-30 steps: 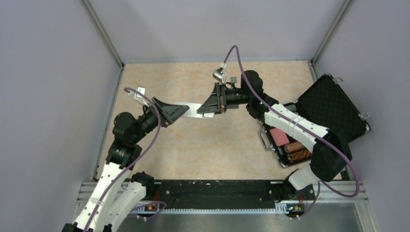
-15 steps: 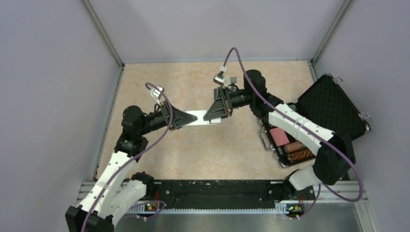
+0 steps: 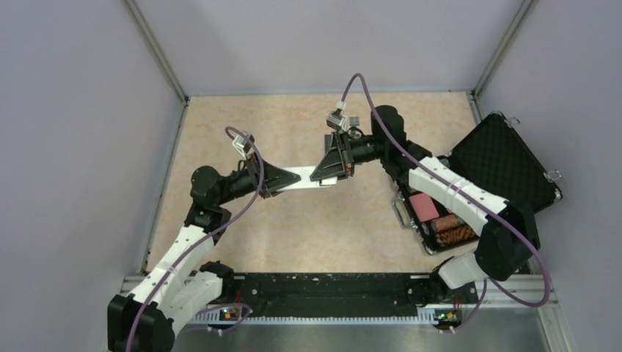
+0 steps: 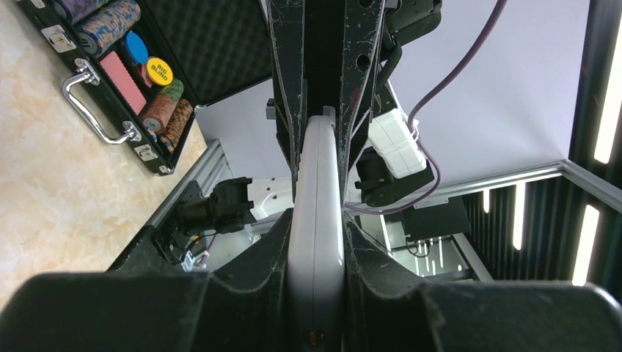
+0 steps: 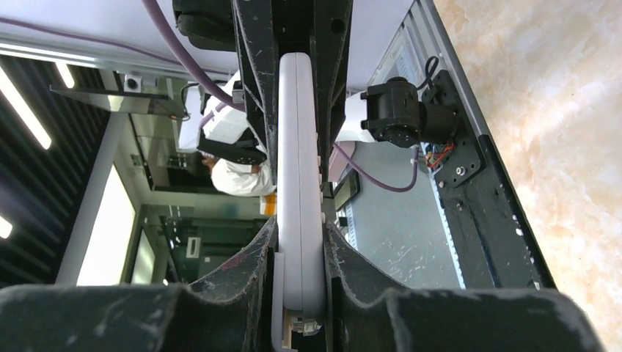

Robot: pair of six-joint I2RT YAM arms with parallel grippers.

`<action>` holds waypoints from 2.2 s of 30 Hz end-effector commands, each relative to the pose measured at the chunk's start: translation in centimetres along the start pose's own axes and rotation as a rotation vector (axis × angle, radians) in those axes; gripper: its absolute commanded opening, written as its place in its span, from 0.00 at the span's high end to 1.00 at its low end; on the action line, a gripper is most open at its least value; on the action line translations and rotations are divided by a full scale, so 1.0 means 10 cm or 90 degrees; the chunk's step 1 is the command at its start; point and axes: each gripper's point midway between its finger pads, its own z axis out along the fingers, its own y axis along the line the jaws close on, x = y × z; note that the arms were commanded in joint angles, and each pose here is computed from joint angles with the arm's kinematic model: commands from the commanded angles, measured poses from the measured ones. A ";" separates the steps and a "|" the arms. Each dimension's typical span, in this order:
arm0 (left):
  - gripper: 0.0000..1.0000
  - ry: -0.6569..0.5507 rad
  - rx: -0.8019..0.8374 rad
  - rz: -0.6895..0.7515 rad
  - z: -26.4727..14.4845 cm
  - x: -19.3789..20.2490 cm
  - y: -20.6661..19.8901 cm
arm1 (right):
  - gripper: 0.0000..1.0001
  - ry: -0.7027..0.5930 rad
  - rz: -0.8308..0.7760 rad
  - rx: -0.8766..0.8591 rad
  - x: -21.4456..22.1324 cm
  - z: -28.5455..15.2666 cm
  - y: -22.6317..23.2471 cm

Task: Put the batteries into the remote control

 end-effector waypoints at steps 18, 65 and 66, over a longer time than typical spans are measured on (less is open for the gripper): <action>1.00 0.011 0.025 0.019 -0.02 0.04 0.09 | 0.61 -0.098 0.003 0.018 -0.24 -0.07 0.16; 1.00 0.039 -0.059 -0.045 0.08 -0.02 0.67 | 0.59 -0.342 0.267 0.189 -0.59 -0.18 -0.70; 1.00 0.040 -0.058 -0.045 0.09 -0.02 0.67 | 0.59 -0.344 0.268 0.192 -0.58 -0.17 -0.71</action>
